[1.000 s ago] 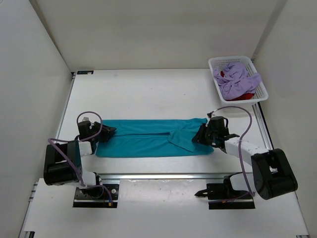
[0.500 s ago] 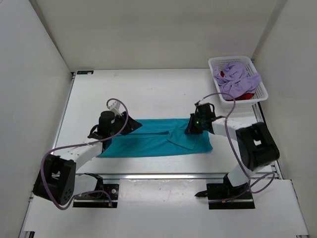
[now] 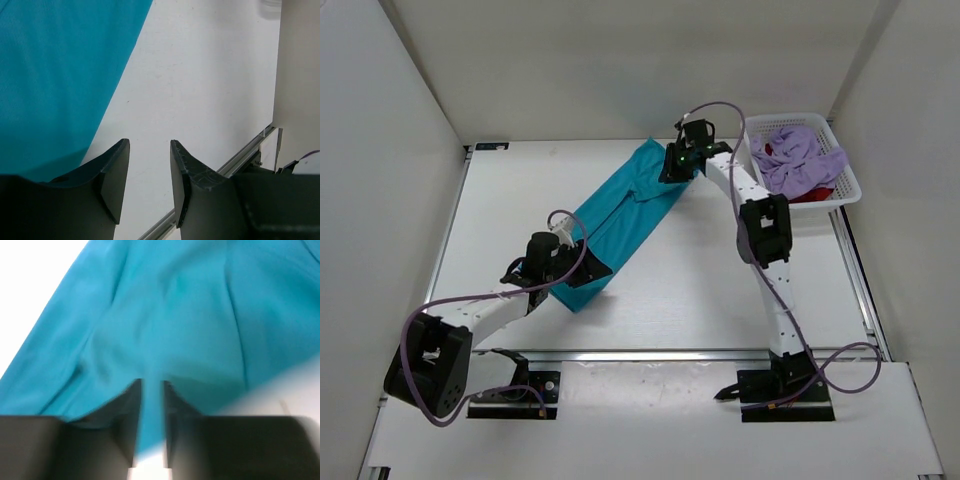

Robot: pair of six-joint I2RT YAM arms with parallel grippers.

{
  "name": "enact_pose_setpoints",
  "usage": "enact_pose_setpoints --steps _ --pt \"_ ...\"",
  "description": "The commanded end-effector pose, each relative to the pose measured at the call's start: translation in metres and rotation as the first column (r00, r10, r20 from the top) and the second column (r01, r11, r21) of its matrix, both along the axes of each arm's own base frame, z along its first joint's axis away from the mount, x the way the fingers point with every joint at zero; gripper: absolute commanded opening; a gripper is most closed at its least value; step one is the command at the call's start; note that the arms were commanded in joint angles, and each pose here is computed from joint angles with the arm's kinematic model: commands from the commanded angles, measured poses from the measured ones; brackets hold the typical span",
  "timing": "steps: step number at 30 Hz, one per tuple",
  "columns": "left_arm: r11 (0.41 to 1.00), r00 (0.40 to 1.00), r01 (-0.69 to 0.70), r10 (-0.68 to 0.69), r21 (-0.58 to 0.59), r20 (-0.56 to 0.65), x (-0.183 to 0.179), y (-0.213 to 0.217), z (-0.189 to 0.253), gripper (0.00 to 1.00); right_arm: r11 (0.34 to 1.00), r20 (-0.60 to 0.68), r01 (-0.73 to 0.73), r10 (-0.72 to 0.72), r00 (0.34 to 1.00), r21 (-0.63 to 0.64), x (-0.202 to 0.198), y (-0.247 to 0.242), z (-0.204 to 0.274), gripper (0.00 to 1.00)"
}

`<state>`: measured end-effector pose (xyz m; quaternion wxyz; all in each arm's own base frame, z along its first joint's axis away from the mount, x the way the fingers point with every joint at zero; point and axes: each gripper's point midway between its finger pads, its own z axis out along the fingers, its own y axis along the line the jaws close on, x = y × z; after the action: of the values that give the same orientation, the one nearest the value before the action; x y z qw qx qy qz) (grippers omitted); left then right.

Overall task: Fold and stack the t-shirts
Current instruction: Rotate the tshirt 90 degrees

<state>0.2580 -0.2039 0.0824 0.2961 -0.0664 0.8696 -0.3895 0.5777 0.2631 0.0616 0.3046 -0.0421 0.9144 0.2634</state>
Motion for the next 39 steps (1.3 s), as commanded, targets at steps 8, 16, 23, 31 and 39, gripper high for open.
enact_pose_setpoints --steps 8,16,23,31,39 --pt "1.000 1.000 0.019 -0.019 0.009 0.023 -0.006 0.012 0.007 0.50 0.997 0.250 -0.076 0.077 0.965 -0.017 -0.156 -0.017 0.173 0.35" --pt "0.997 0.993 -0.074 0.071 0.033 0.091 0.010 0.058 0.038 0.51 0.951 0.095 -0.208 0.190 0.977 0.228 -0.319 0.083 0.050 0.46" --pt "0.996 0.992 -0.080 0.085 -0.049 0.097 0.011 0.061 0.049 0.52 0.962 -0.025 -0.204 0.212 0.977 0.181 -0.344 0.152 -0.007 0.51" --pt "0.995 0.989 -0.093 0.095 -0.021 0.111 0.014 0.070 0.051 0.52 0.967 -0.187 -0.197 0.226 0.956 0.161 -0.352 0.180 -0.063 0.38" --pt "0.998 0.995 -0.064 0.063 0.013 0.083 0.008 0.064 0.037 0.52 0.979 -0.141 -0.111 0.135 0.981 0.170 -0.338 0.116 -0.033 0.00"
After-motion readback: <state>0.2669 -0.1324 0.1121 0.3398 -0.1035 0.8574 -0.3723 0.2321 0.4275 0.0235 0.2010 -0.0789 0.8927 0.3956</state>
